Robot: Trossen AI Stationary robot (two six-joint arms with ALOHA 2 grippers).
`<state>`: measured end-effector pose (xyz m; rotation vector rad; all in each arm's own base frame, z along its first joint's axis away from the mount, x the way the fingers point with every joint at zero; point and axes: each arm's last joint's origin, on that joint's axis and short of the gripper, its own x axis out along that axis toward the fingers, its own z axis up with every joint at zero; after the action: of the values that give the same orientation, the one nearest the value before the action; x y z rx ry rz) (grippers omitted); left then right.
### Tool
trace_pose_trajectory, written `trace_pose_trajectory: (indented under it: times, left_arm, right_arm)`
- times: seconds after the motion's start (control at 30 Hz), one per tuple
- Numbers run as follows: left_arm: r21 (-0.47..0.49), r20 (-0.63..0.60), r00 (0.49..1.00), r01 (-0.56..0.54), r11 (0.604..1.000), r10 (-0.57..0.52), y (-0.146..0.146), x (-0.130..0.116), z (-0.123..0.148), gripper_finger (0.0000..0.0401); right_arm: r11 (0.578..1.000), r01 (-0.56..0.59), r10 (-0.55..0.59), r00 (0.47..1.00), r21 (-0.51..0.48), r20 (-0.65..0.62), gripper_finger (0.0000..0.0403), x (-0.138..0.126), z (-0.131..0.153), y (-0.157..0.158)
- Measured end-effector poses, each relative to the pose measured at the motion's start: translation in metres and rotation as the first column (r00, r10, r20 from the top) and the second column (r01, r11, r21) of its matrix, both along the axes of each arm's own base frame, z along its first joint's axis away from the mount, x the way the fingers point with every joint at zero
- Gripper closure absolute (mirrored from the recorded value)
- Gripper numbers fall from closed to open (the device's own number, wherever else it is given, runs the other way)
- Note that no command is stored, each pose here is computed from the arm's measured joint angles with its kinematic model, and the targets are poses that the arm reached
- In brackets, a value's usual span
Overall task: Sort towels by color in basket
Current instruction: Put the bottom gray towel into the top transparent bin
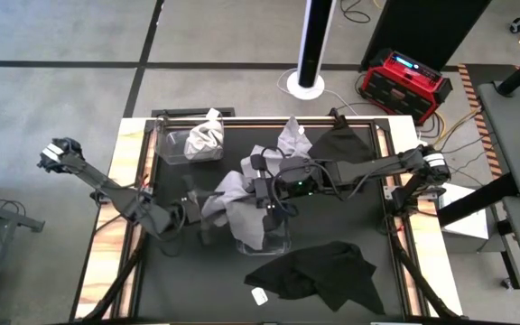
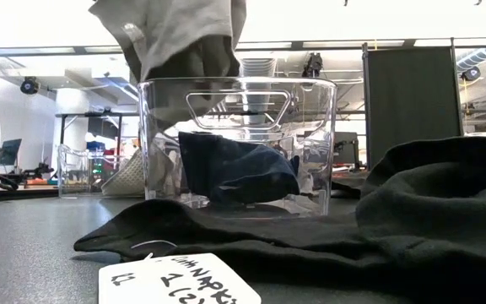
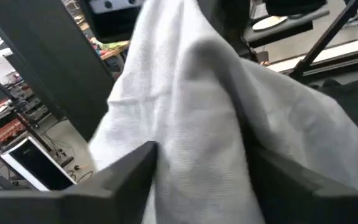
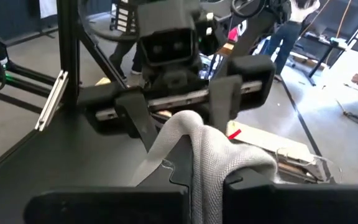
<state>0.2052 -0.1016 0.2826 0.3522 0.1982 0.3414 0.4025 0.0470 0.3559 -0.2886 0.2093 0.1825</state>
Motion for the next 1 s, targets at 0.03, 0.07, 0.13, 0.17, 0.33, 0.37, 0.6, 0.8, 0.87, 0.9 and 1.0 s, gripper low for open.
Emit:
trace_pose_trajectory:
  times: [0.03, 0.07, 0.13, 0.17, 0.33, 0.37, 0.6, 0.8, 0.87, 0.9, 1.0]
  left_arm:
    - [0.002, -0.005, 1.000, 0.007, 1.000, -0.007, -0.001, 0.001, -0.001, 0.0213]
    - [0.009, -0.013, 1.000, 0.015, 1.000, -0.015, -0.001, 0.002, -0.002, 0.0239]
    - [0.022, -0.025, 1.000, 0.017, 1.000, -0.017, -0.002, 0.003, -0.004, 0.0297]
    - [0.024, -0.027, 1.000, 0.018, 1.000, -0.017, -0.002, 0.003, -0.005, 0.0328]
    - [0.009, 0.006, 1.000, 0.008, 1.000, -0.008, -0.002, 0.001, 0.000, 0.0387]
    - [0.005, 0.019, 1.000, -0.011, 1.000, 0.011, -0.001, 0.000, 0.002, 0.0390]
    - [-0.032, 0.104, 0.977, -0.184, 0.982, 0.186, 0.005, -0.005, 0.014, 0.0399]
    - [-0.059, 0.138, 0.972, -0.181, 0.982, 0.188, 0.004, -0.004, 0.018, 0.0400]
    - [-0.066, 0.148, 0.969, -0.192, 0.979, 0.200, 0.005, -0.005, 0.019, 0.0400]
    - [-0.066, 0.151, 0.964, -0.211, 0.975, 0.218, 0.005, -0.005, 0.020, 0.0400]
    - [-0.055, 0.153, 0.951, -0.265, 0.963, 0.270, 0.007, -0.006, 0.021, 0.0400]
  right_arm:
    - [1.000, -0.001, 0.001, 1.000, -0.003, 0.003, 0.0394, 0.000, 0.000, 0.000]
    - [1.000, -0.001, 0.001, 1.000, -0.004, 0.004, 0.0394, 0.000, 0.000, 0.000]
    - [1.000, -0.001, 0.001, 1.000, -0.004, 0.005, 0.0394, 0.000, 0.000, 0.000]
    - [1.000, -0.001, 0.001, 1.000, -0.005, 0.004, 0.0394, 0.000, 0.000, 0.000]
    - [0.999, 0.011, -0.011, 1.000, 0.034, 0.002, 0.0389, 0.000, 0.001, 0.000]
    - [0.999, 0.013, -0.013, 1.000, 0.040, 0.000, 0.0385, 0.000, 0.001, 0.000]
    - [0.999, 0.008, -0.006, 1.000, 0.049, -0.026, 0.0344, -0.001, -0.001, 0.003]
    - [0.997, 0.009, -0.006, 0.999, 0.077, -0.042, 0.0283, -0.002, -0.002, 0.006]
    - [0.997, 0.008, -0.004, 0.998, 0.076, -0.062, 0.0255, -0.003, -0.004, 0.008]
    - [0.997, 0.011, -0.005, 0.997, 0.081, -0.076, 0.0241, -0.003, -0.006, 0.008]
    - [0.995, 0.018, -0.004, 0.991, 0.102, -0.135, 0.0203, -0.005, -0.011, 0.011]
